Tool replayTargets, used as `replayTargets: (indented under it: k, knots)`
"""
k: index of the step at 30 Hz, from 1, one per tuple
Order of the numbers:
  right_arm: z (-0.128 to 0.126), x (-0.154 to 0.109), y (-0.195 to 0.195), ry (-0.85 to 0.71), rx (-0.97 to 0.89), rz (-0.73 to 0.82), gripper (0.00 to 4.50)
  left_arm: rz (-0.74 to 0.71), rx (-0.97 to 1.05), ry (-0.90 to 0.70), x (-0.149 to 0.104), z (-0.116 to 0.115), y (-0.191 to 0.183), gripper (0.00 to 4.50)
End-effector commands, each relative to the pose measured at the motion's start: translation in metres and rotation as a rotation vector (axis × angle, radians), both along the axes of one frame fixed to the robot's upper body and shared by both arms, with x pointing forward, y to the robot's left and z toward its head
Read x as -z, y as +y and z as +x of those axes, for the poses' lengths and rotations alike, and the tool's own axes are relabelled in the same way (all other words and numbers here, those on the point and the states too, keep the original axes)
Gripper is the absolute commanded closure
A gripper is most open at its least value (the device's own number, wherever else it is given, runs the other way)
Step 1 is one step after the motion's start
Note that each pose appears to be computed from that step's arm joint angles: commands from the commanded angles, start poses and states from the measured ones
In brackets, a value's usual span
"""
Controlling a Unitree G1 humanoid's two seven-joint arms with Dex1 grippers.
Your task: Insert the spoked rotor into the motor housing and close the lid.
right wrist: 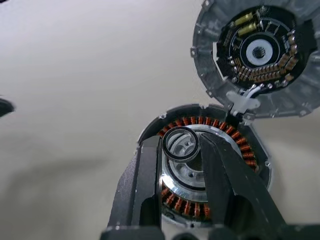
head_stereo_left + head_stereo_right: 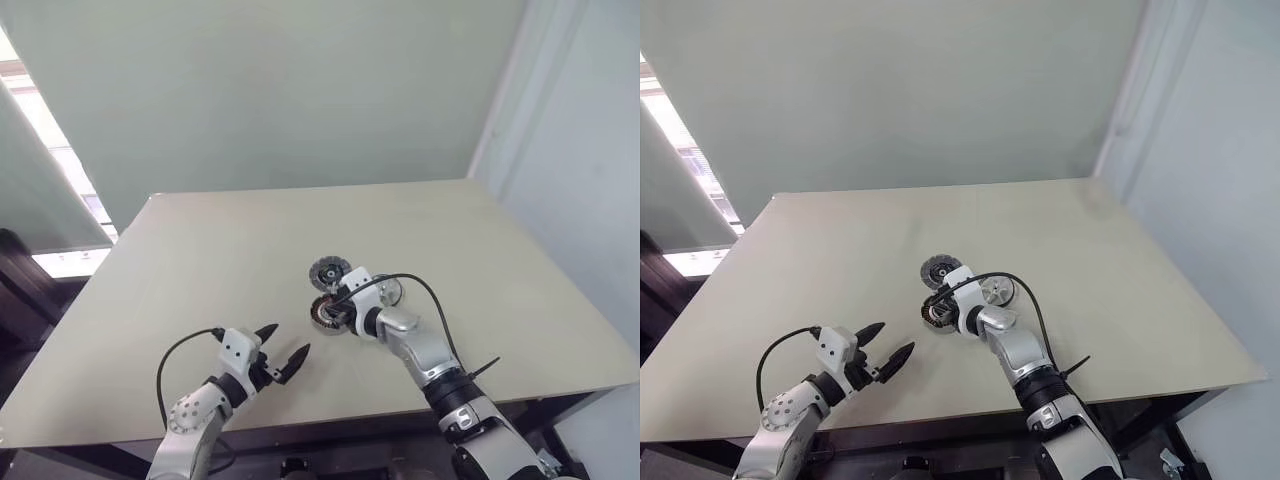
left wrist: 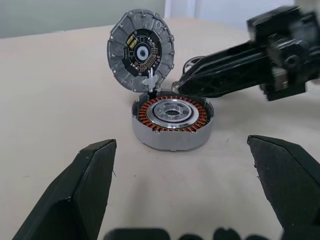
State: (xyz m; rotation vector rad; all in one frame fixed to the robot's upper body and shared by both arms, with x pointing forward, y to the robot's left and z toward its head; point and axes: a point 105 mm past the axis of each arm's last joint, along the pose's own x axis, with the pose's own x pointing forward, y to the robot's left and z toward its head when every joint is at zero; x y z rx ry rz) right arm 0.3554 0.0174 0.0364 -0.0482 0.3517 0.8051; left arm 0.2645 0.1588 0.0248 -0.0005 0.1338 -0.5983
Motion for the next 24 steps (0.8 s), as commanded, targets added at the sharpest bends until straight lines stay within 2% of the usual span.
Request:
replayTargets:
  k: [1, 24]
  knots:
    - [0.010, -0.015, 0.005, -0.069, 0.012, 0.028, 3.69, -0.003, 0.011, -0.059, -0.015, 0.002, -0.004, 0.00]
    - [0.020, -0.002, 0.007, -0.058, 0.060, 0.027, 3.69, -0.004, 0.008, -0.060, -0.016, 0.002, -0.005, 0.00]
